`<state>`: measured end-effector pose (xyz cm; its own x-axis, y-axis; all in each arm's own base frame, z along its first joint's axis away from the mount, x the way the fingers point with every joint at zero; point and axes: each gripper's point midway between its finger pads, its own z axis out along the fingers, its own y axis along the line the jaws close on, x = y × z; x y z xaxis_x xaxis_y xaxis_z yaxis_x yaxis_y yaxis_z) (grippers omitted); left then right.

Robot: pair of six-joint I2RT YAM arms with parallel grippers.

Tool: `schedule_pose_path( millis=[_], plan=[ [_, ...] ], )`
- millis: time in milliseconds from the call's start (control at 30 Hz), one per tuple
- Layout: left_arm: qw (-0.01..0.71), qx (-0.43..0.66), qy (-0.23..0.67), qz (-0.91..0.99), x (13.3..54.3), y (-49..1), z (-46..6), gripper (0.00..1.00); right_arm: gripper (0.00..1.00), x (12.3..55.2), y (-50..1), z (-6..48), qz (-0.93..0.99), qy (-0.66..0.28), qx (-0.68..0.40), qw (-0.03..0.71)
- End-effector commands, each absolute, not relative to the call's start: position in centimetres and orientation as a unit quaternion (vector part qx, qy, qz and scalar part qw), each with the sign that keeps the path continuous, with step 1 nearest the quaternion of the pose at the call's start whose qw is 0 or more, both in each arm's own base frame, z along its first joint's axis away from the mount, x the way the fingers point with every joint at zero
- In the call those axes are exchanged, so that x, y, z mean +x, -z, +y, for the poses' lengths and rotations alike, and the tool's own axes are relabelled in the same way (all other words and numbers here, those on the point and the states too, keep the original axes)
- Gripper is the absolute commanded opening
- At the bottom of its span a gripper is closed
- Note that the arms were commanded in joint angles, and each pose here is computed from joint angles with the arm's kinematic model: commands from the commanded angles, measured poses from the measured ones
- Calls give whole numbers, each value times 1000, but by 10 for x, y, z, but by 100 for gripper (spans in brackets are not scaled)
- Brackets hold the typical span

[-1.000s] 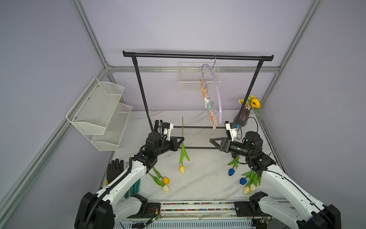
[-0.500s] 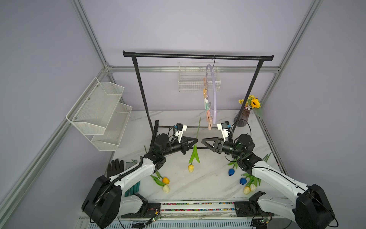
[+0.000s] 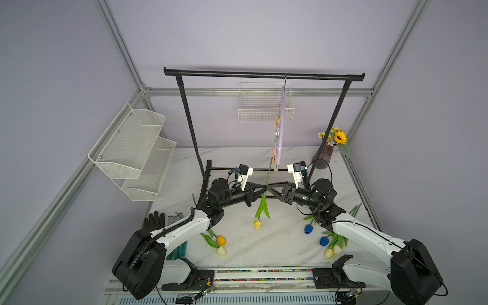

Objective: Dry the flowers on a clothes hanger
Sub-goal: Pick up the flower at the center of the board.

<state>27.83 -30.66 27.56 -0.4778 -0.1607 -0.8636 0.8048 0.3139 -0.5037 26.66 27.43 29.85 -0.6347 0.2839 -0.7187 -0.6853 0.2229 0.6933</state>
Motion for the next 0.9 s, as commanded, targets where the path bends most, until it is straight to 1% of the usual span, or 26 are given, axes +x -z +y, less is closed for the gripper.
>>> schedule_pose_path(
  millis=[0,200,433,467,500,567,600,633,767,867],
  plan=[
    [487,262,543,632,275,-307,-309,0,35,270,-305,271,677,-579,-152,428],
    [487,263,544,631,275,-309,-311,0,35,273,-305,274,676,-581,-157,424],
    [482,265,545,632,273,-308,-314,0,31,276,-309,280,669,-592,-162,419],
    [521,312,507,612,273,-308,-314,0,30,276,-310,280,667,-593,-162,420],
    [489,276,536,631,273,-307,-314,0,29,277,-311,280,666,-594,-162,421],
    [488,277,536,631,272,-307,-314,0,28,278,-312,280,665,-594,-161,422],
    [460,312,558,616,255,-306,-320,0,27,277,-312,280,664,-595,-162,423],
    [420,357,586,594,231,-305,-323,0,23,278,-313,280,664,-595,-161,424],
    [419,358,585,595,231,-303,-324,0,17,277,-315,280,662,-595,-162,426],
    [420,355,584,597,232,-303,-324,0,4,276,-316,279,662,-593,-163,427]
  ],
)
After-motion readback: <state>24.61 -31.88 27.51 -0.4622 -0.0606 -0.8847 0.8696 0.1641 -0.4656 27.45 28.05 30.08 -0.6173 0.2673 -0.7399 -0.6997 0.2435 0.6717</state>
